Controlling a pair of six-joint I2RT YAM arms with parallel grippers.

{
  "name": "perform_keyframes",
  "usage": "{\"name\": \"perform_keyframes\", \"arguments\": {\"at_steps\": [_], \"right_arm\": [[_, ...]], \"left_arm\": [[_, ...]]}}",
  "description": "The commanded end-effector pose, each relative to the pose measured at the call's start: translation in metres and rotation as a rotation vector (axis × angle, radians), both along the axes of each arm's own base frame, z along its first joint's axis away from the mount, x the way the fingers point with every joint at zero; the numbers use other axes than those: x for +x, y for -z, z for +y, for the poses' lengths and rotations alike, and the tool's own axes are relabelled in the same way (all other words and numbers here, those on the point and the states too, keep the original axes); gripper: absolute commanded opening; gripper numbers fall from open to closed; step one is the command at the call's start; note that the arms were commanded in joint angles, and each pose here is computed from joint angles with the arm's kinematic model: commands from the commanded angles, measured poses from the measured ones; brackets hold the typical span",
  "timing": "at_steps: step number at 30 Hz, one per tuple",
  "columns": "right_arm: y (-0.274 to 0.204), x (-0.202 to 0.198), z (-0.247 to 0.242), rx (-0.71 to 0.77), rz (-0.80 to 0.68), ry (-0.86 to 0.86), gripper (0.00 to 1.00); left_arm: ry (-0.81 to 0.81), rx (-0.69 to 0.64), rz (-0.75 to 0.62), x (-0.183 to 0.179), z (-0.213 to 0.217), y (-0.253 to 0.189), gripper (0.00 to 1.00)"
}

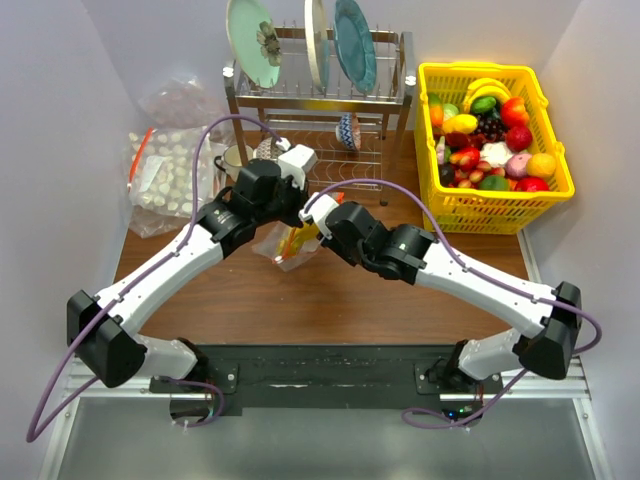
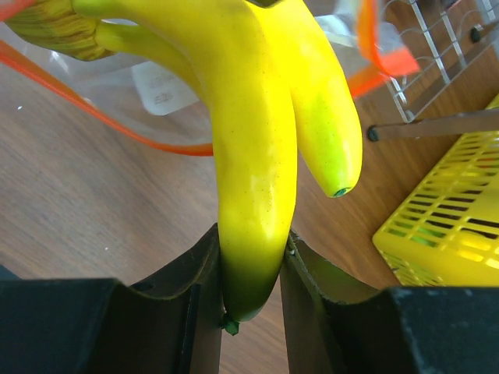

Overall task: Place the food in the zip-top bag and seal the zipper
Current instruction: Place the fake fruit in the zipper food storage bag.

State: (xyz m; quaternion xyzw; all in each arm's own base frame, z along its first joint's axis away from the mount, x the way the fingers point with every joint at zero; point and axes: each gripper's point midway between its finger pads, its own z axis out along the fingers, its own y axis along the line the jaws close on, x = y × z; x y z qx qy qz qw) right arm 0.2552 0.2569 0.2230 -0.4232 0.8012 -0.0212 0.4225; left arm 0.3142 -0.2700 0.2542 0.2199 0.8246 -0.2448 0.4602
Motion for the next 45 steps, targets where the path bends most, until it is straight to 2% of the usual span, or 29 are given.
{"name": "perform_keyframes", "arguments": {"at_steps": [1, 5, 8, 9, 12, 16, 19, 26, 34, 37, 40, 45], "right_arm": [[-0.003, 0.004, 0.011, 0.047, 0.051, 0.019, 0.16], [0.005, 0.012, 0.015, 0.013, 0.093, 0.059, 0.14], [0.0, 0.019, 0.02, 0.099, 0.101, 0.074, 0.13], [-0.009, 0.021, 0.018, 0.138, 0.086, 0.082, 0.14], [-0.019, 0.027, 0.019, 0.21, 0.048, 0.089, 0.26], [-0.029, 0.03, 0.02, 0.257, 0.019, 0.09, 0.26], [-0.028, 0.029, 0.018, 0.27, 0.002, 0.078, 0.3], [-0.033, 0.028, 0.017, 0.253, 0.0, 0.05, 0.34], [-0.04, 0.037, -0.008, 0.257, -0.038, 0.136, 0.3], [-0.042, 0.047, -0.024, 0.3, -0.036, 0.206, 0.25], [-0.047, 0.053, -0.031, 0.359, -0.034, 0.235, 0.25], [-0.045, 0.054, -0.022, 0.386, 0.017, 0.19, 0.24]], "left_arm": [[0.035, -0.1, -0.038, -0.004, -0.012, -0.023, 0.0], [0.052, -0.131, -0.029, -0.007, -0.017, -0.024, 0.0], [0.072, -0.153, -0.004, -0.01, -0.022, -0.02, 0.0], [0.078, -0.158, 0.01, -0.013, -0.024, -0.016, 0.0], [0.103, -0.179, 0.039, -0.017, -0.029, -0.009, 0.0], [0.144, -0.219, 0.061, -0.024, -0.036, -0.011, 0.0], [0.157, -0.221, 0.07, -0.024, -0.039, -0.013, 0.0], [0.207, -0.226, 0.125, -0.03, -0.046, -0.012, 0.0], [0.217, -0.268, 0.174, -0.026, -0.039, -0.008, 0.0], [0.23, -0.296, 0.18, -0.029, -0.042, -0.012, 0.0], [0.227, -0.32, 0.181, -0.03, -0.042, -0.014, 0.0], [0.236, -0.335, 0.192, -0.032, -0.044, -0.014, 0.0]]}}
